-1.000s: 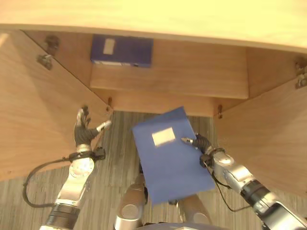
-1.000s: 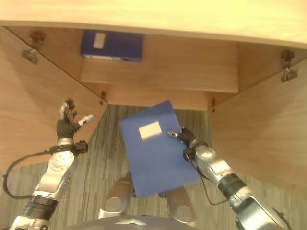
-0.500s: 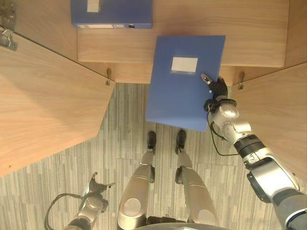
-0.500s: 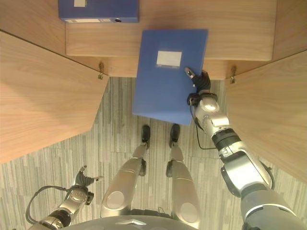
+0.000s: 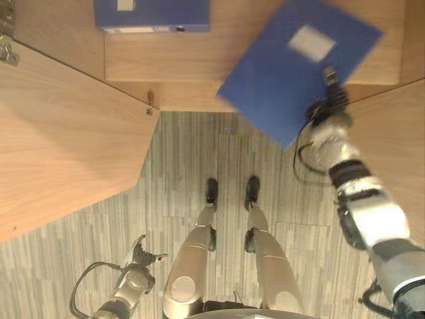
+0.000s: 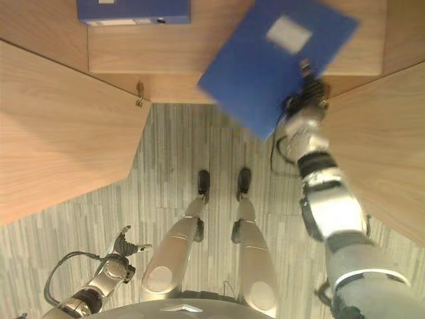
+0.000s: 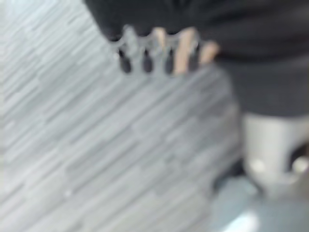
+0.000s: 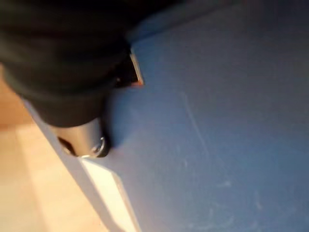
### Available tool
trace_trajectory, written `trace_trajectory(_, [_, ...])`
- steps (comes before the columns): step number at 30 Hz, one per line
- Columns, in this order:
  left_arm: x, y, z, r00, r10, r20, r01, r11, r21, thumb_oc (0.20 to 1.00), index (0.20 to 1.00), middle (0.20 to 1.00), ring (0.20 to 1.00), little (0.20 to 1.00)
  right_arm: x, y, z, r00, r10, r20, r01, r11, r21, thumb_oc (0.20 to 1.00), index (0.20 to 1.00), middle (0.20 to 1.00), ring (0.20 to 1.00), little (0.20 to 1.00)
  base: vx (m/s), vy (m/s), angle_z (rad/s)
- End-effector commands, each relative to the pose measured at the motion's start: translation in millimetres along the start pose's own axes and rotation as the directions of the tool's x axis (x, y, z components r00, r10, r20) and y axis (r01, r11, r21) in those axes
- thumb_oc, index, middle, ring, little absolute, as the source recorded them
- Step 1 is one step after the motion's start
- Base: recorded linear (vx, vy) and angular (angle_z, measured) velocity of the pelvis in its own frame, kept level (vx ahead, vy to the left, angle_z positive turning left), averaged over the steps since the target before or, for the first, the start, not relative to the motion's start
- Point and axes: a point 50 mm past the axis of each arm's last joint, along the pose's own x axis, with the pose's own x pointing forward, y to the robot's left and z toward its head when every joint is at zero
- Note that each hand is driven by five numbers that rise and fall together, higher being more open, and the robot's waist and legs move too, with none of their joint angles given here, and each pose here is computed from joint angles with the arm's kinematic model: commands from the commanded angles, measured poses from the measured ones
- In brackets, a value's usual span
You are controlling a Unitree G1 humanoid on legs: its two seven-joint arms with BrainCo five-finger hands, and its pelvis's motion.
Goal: Put the empty folder in the office cabinet
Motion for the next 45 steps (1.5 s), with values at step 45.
trace_trajectory(45, [-6,3,-19,0.996,0.089,0.003,-0.089,0.985,0.151,1.000,1.000,1.000,1.000,1.000,-13,-15,251,0.677,-0.478,0.560,0.340,0.878,0.338,0.200,0.200,0.200,0.200,0.200,0.00,-0.023,0.10])
